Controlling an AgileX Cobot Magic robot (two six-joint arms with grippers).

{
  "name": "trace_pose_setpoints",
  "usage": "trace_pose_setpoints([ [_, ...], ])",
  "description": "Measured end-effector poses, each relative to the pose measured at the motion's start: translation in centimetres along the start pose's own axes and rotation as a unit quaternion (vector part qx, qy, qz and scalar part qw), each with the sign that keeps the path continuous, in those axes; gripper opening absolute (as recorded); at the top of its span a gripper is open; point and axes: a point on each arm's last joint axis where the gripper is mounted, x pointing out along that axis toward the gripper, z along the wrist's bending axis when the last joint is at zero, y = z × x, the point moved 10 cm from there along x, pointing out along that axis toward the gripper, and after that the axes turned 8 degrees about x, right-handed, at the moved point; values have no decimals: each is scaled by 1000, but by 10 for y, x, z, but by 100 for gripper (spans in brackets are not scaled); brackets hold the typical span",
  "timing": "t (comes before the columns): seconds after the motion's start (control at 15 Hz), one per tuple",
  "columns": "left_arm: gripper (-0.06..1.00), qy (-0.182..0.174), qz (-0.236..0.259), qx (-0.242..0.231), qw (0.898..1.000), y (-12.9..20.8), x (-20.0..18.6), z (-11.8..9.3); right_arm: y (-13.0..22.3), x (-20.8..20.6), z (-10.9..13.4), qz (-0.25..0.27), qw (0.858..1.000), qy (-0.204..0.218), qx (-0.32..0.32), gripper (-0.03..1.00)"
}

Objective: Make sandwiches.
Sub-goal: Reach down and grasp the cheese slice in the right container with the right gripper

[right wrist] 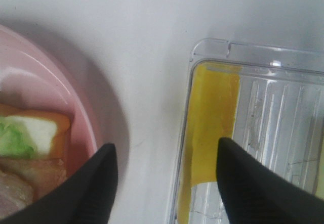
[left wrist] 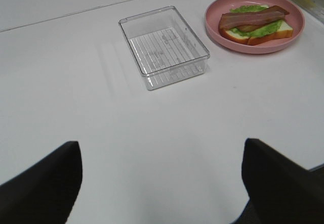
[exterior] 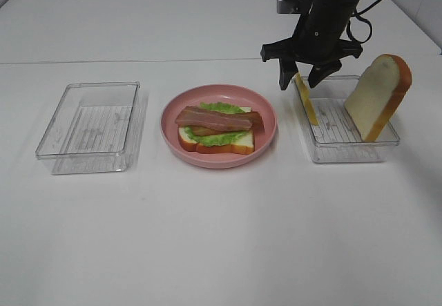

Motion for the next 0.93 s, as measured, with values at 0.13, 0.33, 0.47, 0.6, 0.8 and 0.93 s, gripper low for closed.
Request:
trace_pose_setpoints([
  [0.13, 81, 0, 0, 0, 1000, 0, 0, 0, -1, 0, 0, -3, 1000, -1, 0, 51],
  [0.33, 81, 0, 0, 0, 1000, 0, 0, 0, -1, 0, 0, -3, 1000, -1, -1, 51],
  [0.47, 81, 0, 0, 0, 1000, 0, 0, 0, -1, 1, 0, -2, 1000, 0, -1, 50],
  [0.6, 81, 0, 0, 0, 1000, 0, 0, 0, 2, 6, -2, 7, 1000, 2, 1, 49],
  [0.8, 81, 0, 0, 0, 1000, 0, 0, 0, 1, 6, -3, 7, 1000, 2, 2, 26],
  [0.93, 81, 0, 0, 0, 1000, 0, 0, 0, 1, 6, -4, 7, 1000, 3, 2, 17],
])
